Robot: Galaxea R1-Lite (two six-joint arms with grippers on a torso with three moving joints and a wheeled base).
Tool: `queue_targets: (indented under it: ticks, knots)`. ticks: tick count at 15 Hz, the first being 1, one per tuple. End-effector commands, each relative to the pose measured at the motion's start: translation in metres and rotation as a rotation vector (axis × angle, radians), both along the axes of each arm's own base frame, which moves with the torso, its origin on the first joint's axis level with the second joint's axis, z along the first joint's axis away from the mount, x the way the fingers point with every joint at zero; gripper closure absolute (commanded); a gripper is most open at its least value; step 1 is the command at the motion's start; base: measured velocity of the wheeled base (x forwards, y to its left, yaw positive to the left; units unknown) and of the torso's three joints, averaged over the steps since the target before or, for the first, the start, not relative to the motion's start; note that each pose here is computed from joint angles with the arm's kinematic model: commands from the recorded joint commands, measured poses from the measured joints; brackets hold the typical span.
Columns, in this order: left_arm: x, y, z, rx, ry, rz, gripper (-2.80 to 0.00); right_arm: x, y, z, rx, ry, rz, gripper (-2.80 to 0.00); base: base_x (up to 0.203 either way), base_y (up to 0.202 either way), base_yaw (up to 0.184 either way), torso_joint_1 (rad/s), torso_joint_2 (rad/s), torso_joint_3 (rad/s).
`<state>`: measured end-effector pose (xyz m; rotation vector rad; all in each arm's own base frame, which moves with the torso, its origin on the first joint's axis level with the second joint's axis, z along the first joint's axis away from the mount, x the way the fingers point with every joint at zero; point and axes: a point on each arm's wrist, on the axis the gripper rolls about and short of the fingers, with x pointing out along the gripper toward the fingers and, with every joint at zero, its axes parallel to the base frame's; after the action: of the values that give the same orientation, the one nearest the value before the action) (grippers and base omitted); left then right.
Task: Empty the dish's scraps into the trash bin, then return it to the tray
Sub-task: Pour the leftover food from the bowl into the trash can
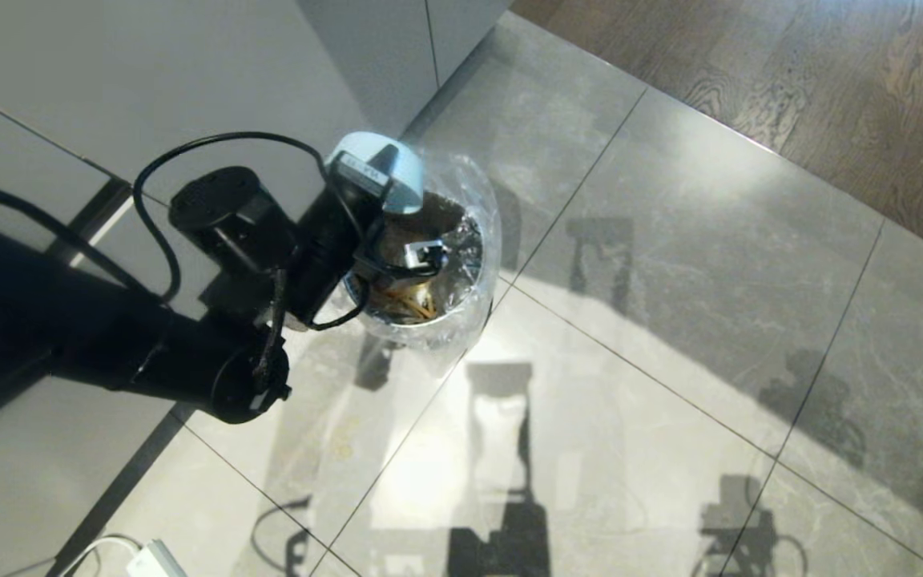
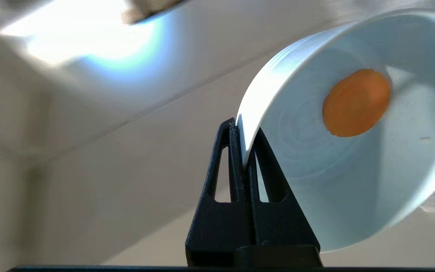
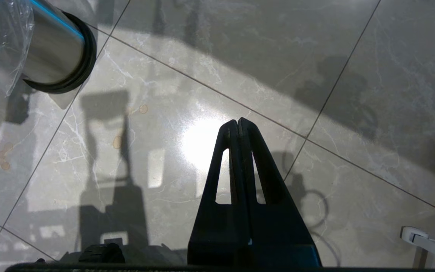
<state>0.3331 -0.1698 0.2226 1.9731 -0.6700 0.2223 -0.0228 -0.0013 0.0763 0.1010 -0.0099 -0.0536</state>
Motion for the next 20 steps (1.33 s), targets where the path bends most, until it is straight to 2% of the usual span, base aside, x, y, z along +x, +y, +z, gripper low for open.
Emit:
queue_targets:
  ticks: [1,4,7,8,9,12,13,14,16,19,20]
  knots:
    - [-0.009,0.0,0.013,-0.027,0.057,0.01,0.0,0.0,0.0,0.0,0.0,-0.001,0.0,0.0,0.0,0.0,0.0,0.0,0.0,0.0]
    - [-0.013,0.001,0.016,-0.083,0.193,0.016,0.0,0.0,0.0,0.0,0.0,-0.002,0.0,0.0,0.0,0.0,0.0,0.0,0.0,0.0]
    - [-0.015,0.004,0.023,-0.106,0.242,0.014,0.0,0.0,0.0,0.0,0.0,0.0,0.0,0.0,0.0,0.0,0.0,0.0,0.0,0.0]
    - [-0.016,0.006,0.03,-0.118,0.209,0.015,0.0,0.0,0.0,0.0,0.0,-0.001,-0.001,0.0,0.0,0.0,0.0,0.0,0.0,0.0]
    - [-0.018,0.007,0.039,-0.131,0.132,0.015,0.0,0.0,0.0,0.0,0.0,-0.001,0.0,0.0,0.0,0.0,0.0,0.0,0.0,0.0]
    - [-0.039,0.014,0.062,-0.153,-0.227,0.053,0.0,0.0,0.0,0.0,0.0,0.0,0.0,0.0,0.0,0.0,0.0,0.0,0.0,0.0]
    - [-0.048,0.014,0.063,-0.116,-0.284,0.066,0.0,0.0,0.0,0.0,0.0,-0.001,-0.001,0.0,0.0,0.0,0.0,0.0,0.0,0.0]
    - [-0.057,0.01,0.066,-0.077,-0.312,0.04,0.0,0.0,0.0,0.0,0.0,0.0,-0.001,0.0,0.0,0.0,0.0,0.0,0.0,0.0]
    - [-0.06,0.008,0.052,-0.024,-0.276,0.014,0.0,0.0,0.0,0.0,0.0,0.0,-0.001,0.0,0.0,0.0,0.0,0.0,0.0,0.0]
    - [-0.071,-0.004,0.046,0.021,-0.276,-0.017,0.0,0.0,0.0,0.0,0.0,0.0,0.0,0.0,0.0,0.0,0.0,0.0,0.0,0.0]
    - [-0.073,-0.008,0.05,0.017,-0.292,-0.021,0.0,0.0,0.0,0.0,0.0,0.0,0.0,0.0,0.0,0.0,0.0,0.0,0.0,0.0]
